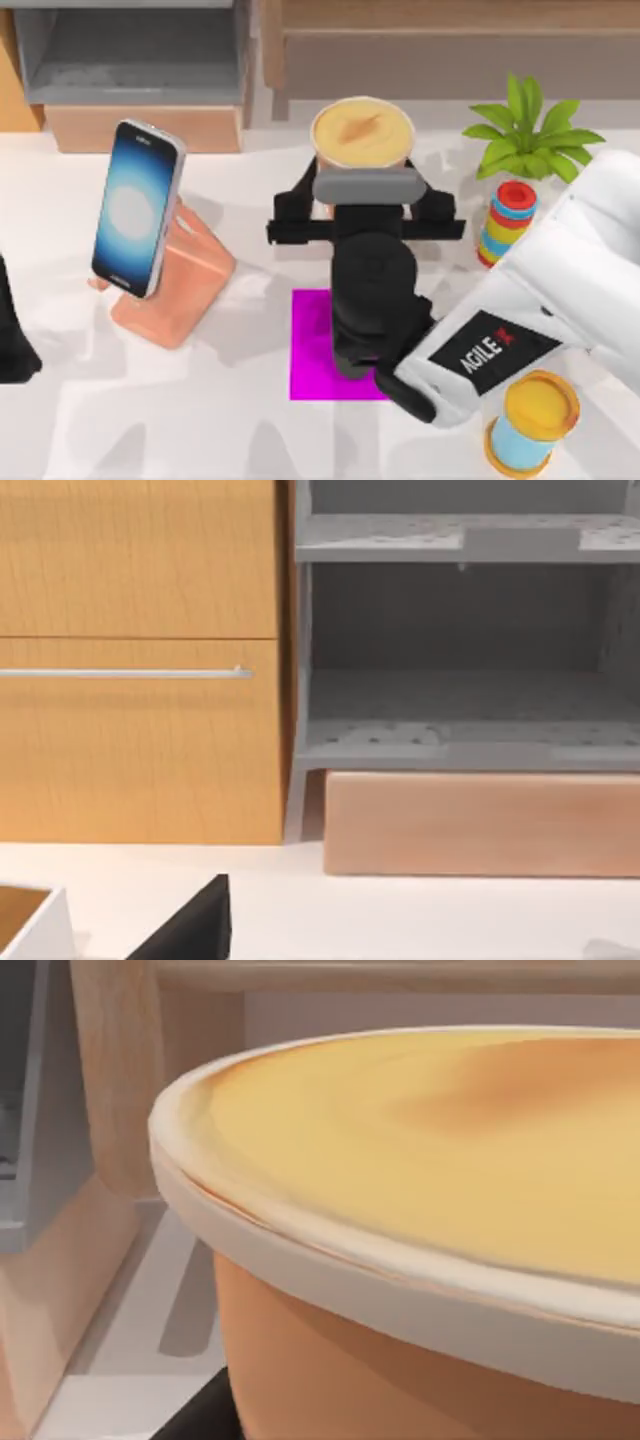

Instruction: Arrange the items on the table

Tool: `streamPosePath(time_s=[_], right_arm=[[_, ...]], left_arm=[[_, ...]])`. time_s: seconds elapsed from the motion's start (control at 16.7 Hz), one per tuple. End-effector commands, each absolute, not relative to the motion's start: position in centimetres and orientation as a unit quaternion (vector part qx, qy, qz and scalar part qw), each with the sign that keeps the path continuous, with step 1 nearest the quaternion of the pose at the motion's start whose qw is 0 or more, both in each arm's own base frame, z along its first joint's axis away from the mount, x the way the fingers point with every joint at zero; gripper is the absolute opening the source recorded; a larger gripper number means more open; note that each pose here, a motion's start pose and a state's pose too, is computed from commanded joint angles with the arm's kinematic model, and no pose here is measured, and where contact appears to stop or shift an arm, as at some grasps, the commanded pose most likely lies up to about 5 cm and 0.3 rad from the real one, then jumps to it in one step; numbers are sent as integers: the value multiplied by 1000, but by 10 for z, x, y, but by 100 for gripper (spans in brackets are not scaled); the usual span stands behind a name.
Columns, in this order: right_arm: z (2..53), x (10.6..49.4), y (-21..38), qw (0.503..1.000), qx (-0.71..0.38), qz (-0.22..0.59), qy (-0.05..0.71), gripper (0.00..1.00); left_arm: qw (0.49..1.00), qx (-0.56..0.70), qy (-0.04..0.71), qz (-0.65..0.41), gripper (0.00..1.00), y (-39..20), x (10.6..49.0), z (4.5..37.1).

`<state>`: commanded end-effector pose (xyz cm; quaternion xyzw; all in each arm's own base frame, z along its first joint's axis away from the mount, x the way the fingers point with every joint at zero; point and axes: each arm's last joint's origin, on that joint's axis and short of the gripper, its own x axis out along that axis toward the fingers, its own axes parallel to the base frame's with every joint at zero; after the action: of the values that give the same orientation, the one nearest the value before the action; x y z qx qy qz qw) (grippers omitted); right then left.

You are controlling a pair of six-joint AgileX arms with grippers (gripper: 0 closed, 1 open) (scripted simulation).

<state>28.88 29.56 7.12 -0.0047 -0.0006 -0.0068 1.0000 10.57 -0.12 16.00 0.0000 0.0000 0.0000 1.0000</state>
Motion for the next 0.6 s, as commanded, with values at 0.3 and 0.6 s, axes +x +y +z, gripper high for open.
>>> streamPosePath(time_s=[0.3,0.6], right_arm=[[76,292,296,1000,5,-8,-8,0],[146,332,273,994,73,-26,-75,0]], left_arm=[[1000,0,0,0,100,-1,106,160],[1000,0,0,0,100,-1,106,160]])
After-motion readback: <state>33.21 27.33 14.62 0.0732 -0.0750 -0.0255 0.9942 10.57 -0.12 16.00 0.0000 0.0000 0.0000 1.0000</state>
